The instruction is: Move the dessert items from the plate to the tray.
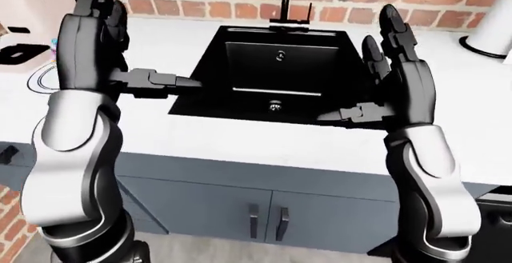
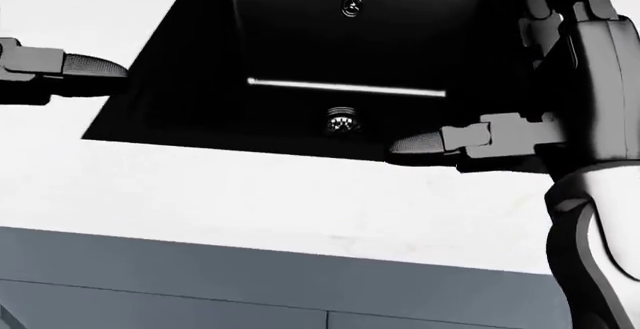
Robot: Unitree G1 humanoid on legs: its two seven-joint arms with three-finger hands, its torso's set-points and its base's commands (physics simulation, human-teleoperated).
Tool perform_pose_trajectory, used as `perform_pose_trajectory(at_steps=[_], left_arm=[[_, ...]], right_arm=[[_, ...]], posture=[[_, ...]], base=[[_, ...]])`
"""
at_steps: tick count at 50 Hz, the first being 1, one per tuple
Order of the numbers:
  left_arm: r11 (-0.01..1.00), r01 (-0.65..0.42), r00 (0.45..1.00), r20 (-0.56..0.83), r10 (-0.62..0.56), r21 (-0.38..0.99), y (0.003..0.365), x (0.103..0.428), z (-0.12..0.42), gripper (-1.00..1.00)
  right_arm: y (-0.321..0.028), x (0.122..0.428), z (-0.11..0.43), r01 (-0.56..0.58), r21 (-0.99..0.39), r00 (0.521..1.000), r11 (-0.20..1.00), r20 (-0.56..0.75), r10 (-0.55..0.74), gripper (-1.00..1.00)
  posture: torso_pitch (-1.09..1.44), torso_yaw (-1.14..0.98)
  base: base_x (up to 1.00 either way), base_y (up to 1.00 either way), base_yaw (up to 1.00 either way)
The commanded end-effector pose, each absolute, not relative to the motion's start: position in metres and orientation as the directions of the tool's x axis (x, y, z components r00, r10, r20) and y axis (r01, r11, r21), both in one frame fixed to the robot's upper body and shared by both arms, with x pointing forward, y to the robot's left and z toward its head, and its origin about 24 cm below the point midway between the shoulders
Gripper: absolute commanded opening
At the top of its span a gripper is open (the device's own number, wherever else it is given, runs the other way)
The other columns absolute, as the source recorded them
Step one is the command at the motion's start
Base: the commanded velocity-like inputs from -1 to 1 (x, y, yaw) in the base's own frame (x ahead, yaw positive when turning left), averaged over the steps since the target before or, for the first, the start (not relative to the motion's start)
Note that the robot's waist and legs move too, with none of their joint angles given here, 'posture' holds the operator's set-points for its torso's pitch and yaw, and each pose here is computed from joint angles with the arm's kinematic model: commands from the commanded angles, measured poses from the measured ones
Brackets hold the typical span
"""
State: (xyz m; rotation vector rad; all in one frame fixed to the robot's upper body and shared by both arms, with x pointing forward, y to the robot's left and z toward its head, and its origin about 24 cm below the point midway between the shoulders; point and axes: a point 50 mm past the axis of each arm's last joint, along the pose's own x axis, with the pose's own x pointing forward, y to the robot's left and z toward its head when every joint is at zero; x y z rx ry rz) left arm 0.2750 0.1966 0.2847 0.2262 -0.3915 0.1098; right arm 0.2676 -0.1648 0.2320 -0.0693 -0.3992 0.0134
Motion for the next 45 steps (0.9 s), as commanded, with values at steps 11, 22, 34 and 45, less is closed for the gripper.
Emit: perform_pose_trajectory(at_steps=[11, 22, 34, 45], left_arm=[[0.965, -0.159, 0.886, 0.462, 0.047, 0.207, 0.195, 0.268, 0.302, 1.0], [0.964, -0.158, 0.883, 0.468, 0.042, 0.212, 0.196, 0.268, 0.303, 1.0], [0.965, -0.152, 0.883, 0.468, 0.036, 0.213, 0.2, 0.268, 0.293, 1.0], [0.964, -0.149, 0.886, 0.464, 0.031, 0.22, 0.198, 0.267, 0.292, 1.0]], right_arm=[[-0.167, 0.259, 0.247, 0.028, -0.081, 0.879, 0.996, 0.476, 0.014, 1.0], [-0.167, 0.259, 0.251, 0.031, -0.077, 0.875, 0.997, 0.484, 0.01, 1.0], [-0.167, 0.258, 0.251, 0.032, -0.074, 0.876, 0.997, 0.482, 0.007, 1.0], [-0.168, 0.257, 0.25, 0.041, -0.083, 0.876, 0.996, 0.482, 0.004, 1.0]], posture=[[0.0, 0.0], [0.0, 0.0], [0.0, 0.0], [0.0, 0.0]], base=[[0.0, 0.26, 0.0], [0.0, 0.48, 0.0], [0.0, 0.48, 0.0], [0.0, 0.09, 0.0]])
